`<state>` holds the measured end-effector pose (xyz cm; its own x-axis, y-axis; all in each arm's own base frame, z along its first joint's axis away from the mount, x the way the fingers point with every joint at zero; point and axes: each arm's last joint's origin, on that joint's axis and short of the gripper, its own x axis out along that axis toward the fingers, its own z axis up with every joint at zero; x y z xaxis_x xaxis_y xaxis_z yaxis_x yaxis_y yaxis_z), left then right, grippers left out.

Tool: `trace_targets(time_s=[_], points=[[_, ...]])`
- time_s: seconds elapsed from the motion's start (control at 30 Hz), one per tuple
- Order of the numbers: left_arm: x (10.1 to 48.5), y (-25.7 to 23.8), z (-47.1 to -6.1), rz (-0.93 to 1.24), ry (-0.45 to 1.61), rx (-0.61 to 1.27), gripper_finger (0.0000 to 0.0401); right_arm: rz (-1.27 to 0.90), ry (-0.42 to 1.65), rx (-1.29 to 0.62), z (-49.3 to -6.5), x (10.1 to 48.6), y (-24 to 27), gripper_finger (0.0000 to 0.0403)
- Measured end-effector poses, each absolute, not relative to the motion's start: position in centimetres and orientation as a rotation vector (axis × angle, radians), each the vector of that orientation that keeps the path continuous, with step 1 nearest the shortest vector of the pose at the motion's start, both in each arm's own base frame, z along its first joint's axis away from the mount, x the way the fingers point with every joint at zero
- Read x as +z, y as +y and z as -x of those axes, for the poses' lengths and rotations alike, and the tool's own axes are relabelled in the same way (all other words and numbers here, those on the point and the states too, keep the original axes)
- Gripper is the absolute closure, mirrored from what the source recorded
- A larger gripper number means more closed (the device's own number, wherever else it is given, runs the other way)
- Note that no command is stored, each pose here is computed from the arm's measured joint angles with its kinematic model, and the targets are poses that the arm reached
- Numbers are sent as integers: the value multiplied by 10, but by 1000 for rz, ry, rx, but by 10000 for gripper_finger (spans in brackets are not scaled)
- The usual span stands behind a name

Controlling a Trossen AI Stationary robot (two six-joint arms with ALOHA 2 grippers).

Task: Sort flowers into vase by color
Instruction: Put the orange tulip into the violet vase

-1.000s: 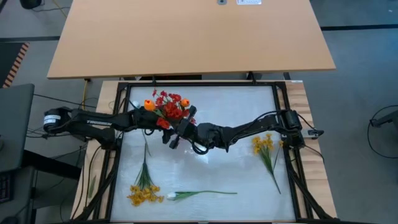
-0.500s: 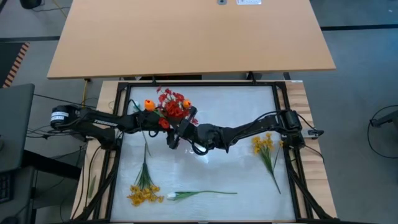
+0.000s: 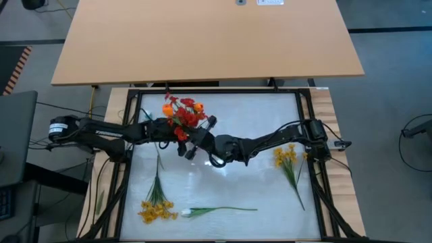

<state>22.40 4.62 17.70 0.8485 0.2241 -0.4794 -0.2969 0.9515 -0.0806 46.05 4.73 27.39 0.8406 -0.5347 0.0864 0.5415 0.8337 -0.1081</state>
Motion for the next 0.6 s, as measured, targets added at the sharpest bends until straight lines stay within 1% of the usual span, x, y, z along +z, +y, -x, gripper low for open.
trace_targets(time_s=[0.1,0.27,0.6], points=[[184,46,-216,126,495,300,322,76,-162,-576,-455,273,47,387],[188,47,-203,157,535,345,322,90,-326,-552,-448,288,47,387],[190,46,-200,222,528,375,322,172,-312,-499,-451,285,41,387]])
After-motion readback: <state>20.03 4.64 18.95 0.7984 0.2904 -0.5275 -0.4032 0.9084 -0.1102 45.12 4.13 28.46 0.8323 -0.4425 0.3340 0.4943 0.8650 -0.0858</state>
